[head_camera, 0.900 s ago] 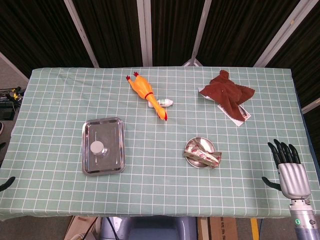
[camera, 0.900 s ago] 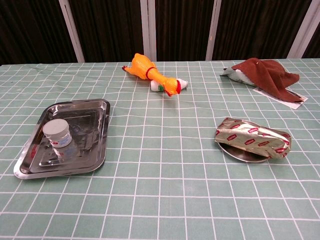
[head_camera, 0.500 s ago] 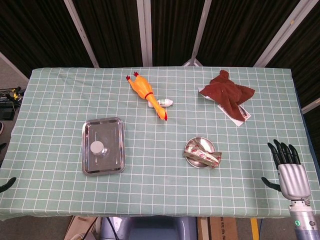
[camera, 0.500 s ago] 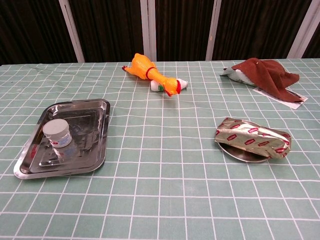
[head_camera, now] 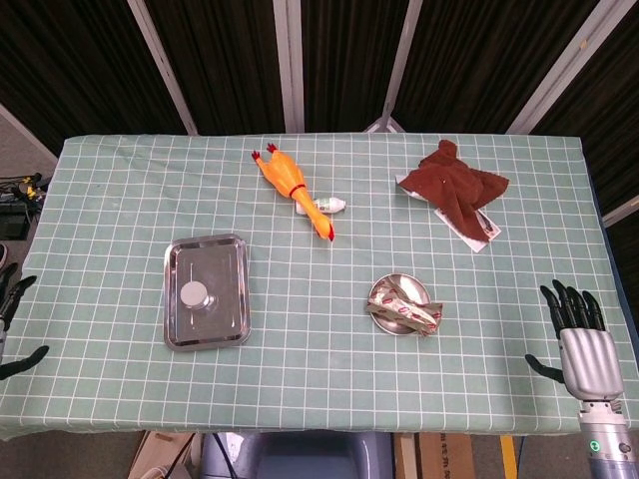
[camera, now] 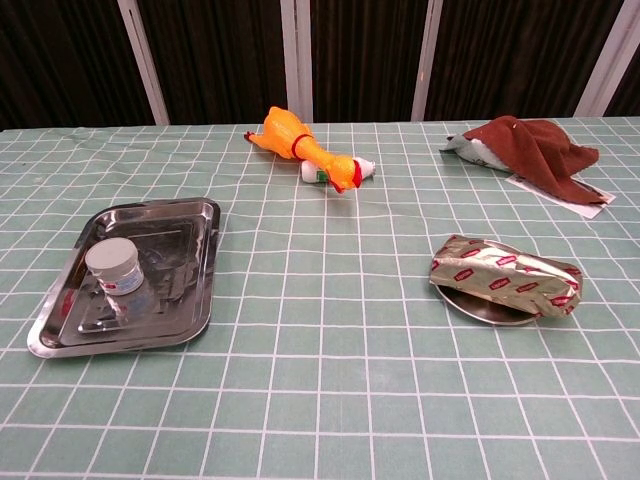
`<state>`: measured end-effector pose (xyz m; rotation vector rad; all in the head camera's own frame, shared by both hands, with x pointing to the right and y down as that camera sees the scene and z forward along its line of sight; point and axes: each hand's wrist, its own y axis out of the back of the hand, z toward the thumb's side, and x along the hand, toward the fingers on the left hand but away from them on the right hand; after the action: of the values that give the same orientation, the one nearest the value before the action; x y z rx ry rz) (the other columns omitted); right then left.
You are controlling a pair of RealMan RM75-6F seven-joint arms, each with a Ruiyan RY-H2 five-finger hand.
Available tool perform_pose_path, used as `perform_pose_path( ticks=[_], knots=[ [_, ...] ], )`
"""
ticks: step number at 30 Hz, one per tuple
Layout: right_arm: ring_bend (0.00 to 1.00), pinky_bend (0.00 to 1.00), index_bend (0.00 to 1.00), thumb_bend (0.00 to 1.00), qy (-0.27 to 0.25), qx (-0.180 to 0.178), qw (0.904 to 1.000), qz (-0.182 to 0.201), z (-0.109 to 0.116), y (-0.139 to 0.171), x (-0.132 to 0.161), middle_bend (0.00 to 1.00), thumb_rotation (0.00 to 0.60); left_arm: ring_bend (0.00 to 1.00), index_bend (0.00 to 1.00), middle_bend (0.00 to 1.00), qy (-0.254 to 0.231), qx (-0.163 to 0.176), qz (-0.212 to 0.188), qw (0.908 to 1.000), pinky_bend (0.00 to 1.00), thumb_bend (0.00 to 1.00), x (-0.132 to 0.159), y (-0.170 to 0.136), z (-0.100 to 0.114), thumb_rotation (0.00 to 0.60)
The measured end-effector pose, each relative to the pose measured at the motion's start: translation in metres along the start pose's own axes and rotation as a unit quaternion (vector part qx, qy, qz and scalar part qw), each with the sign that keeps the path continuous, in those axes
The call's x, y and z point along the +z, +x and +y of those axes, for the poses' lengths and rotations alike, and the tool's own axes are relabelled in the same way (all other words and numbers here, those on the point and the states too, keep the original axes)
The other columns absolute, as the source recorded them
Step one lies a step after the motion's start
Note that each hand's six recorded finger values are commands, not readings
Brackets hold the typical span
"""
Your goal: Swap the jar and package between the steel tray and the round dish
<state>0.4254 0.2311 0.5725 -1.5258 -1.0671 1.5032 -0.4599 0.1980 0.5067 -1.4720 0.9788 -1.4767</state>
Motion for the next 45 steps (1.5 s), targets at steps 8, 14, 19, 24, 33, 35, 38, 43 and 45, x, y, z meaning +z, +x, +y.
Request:
perform_pose_path(
  ticks=[8,14,19,24,33,35,38,43,45],
  knots=[
    [0.0,0.0,0.0,0.09,0.012,-0.002,0.9999,-0.011,-0.002,0.003,0.002,0.03,0.6,0.0,0.15,0.02,0.06,-0.099,-0.047,0.9921,0.03,0.03,0.052,0.052,-0.002,0.6],
    [0.0,0.0,0.0,0.09,0.016,-0.009,0.9996,-0.022,0.001,0.006,0.0,0.03,0.6,0.0,0.15,0.05,0.066,-0.171,-0.07,0.9806,0.07,0.03,0.086,0.087,-0.012,0.6],
    [0.0,0.0,0.0,0.09,0.018,-0.016,0.9992,-0.031,0.004,0.007,-0.003,0.03,0.6,0.0,0.15,0.07,0.09,-0.193,-0.103,0.9715,0.09,0.03,0.12,0.105,-0.027,0.6],
    [0.0,0.0,0.0,0.09,0.02,-0.014,0.9991,-0.035,0.003,0.006,-0.004,0.03,0.6,0.02,0.15,0.08,0.095,-0.213,-0.112,0.9658,0.11,0.03,0.141,0.112,-0.053,0.6],
    [0.0,0.0,0.0,0.09,0.02,-0.011,0.9989,-0.042,0.0,0.004,-0.007,0.03,0.6,0.05,0.16,0.09,0.101,-0.218,-0.105,0.9651,0.17,0.07,0.146,0.127,-0.089,0.6],
    [0.0,0.0,0.0,0.09,0.019,-0.012,0.9988,-0.043,0.0,0.004,-0.007,0.03,0.6,0.05,0.17,0.1,0.096,-0.216,-0.108,0.9656,0.17,0.08,0.148,0.128,-0.094,0.6],
    [0.0,0.0,0.0,0.09,0.018,-0.011,0.9987,-0.045,-0.001,0.004,-0.008,0.03,0.6,0.06,0.17,0.11,0.096,-0.218,-0.115,0.9644,0.18,0.09,0.151,0.129,-0.101,0.6],
    [0.0,0.0,0.0,0.09,0.017,-0.009,0.9987,-0.047,-0.003,0.003,-0.008,0.03,0.6,0.1,0.19,0.16,0.093,-0.219,-0.128,0.9627,0.21,0.12,0.157,0.13,-0.112,0.6],
    [0.0,0.0,0.0,0.09,0.016,-0.01,0.9986,-0.049,-0.003,0.003,-0.008,0.03,0.6,0.11,0.19,0.17,0.093,-0.219,-0.131,0.9624,0.22,0.13,0.158,0.13,-0.115,0.6]
  ],
)
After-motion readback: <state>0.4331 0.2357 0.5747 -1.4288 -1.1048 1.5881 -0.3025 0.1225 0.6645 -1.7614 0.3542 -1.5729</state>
